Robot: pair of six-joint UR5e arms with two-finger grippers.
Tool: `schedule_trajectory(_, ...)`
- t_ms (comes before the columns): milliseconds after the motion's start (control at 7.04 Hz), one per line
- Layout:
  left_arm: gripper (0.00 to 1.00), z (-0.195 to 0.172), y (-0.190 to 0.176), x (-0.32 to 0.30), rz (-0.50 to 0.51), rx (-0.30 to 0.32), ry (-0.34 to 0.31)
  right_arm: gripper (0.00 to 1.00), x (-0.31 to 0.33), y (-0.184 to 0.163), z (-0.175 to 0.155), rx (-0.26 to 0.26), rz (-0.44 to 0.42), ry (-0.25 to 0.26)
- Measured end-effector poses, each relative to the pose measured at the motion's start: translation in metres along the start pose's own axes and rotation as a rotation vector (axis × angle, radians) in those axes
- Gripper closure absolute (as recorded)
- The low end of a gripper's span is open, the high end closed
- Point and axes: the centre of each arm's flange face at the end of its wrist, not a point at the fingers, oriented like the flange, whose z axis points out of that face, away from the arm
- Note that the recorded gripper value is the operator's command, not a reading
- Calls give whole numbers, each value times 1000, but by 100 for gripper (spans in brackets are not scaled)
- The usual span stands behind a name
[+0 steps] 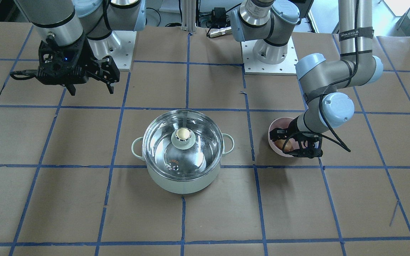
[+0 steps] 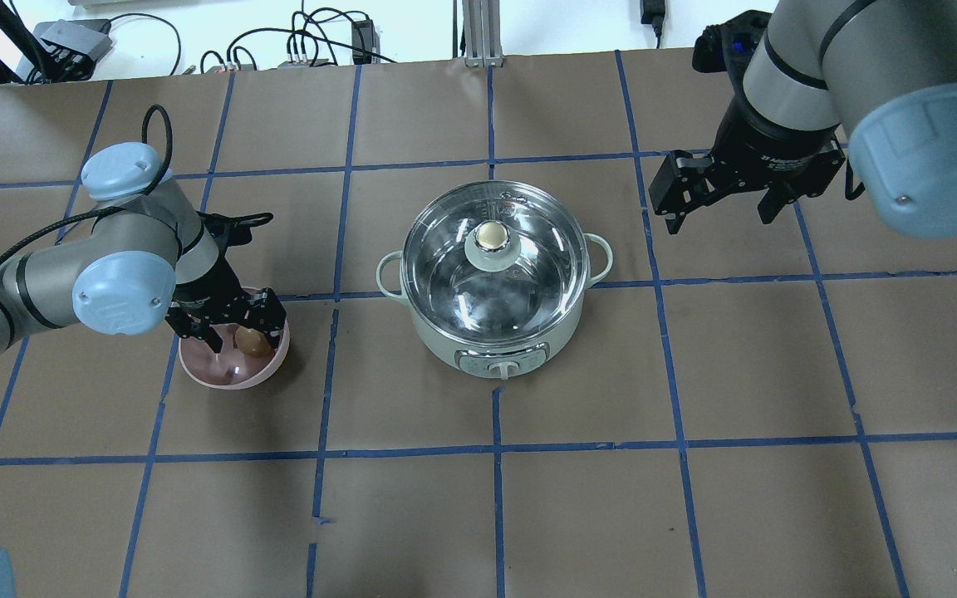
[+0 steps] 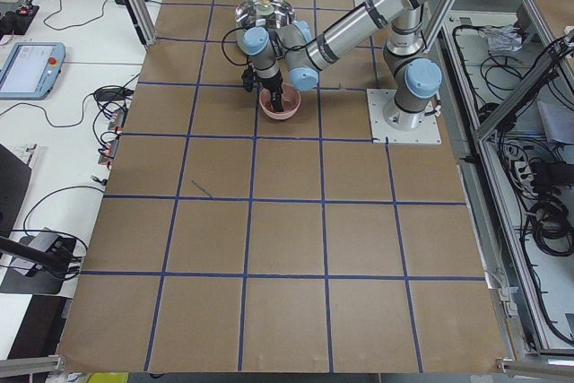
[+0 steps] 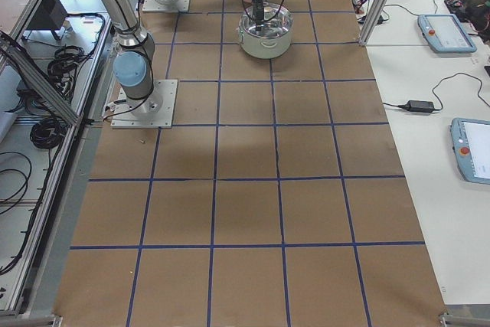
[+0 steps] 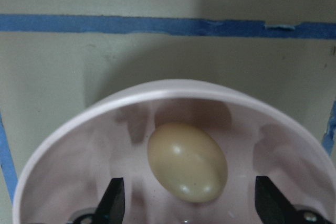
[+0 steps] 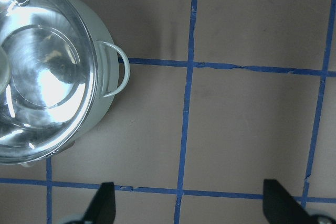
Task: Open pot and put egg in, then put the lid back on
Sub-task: 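Lower the left gripper around the egg while the right gripper moves toward the pot lid, then lower the right gripper onto the glass lid knob and close it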
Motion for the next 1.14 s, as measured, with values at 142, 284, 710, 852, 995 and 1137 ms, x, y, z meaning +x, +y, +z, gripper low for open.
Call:
schedule_trajectory(142,11,1,0,0,0,-4,1,1,1,0,1,-2,2,-1)
schedule_trajectory(284,11,2,-1,0,-1,-8,1,2,1,0,1,-3,3,-2)
schedule_trajectory(710,33,6,-1,0,-5,-24,4,1,-13,-10,-4,59,16,-11)
schedule_trajectory(852,39,6,0,0,-5,-25,6,1,-36,-20,-2,101,18,-23)
schedule_trajectory(995,46,6,0,0,-6,-25,6,1,-68,-32,3,135,26,-38)
schedule_trajectory(1137,46,6,0,0,-6,-24,6,1,-107,-43,14,163,43,-56)
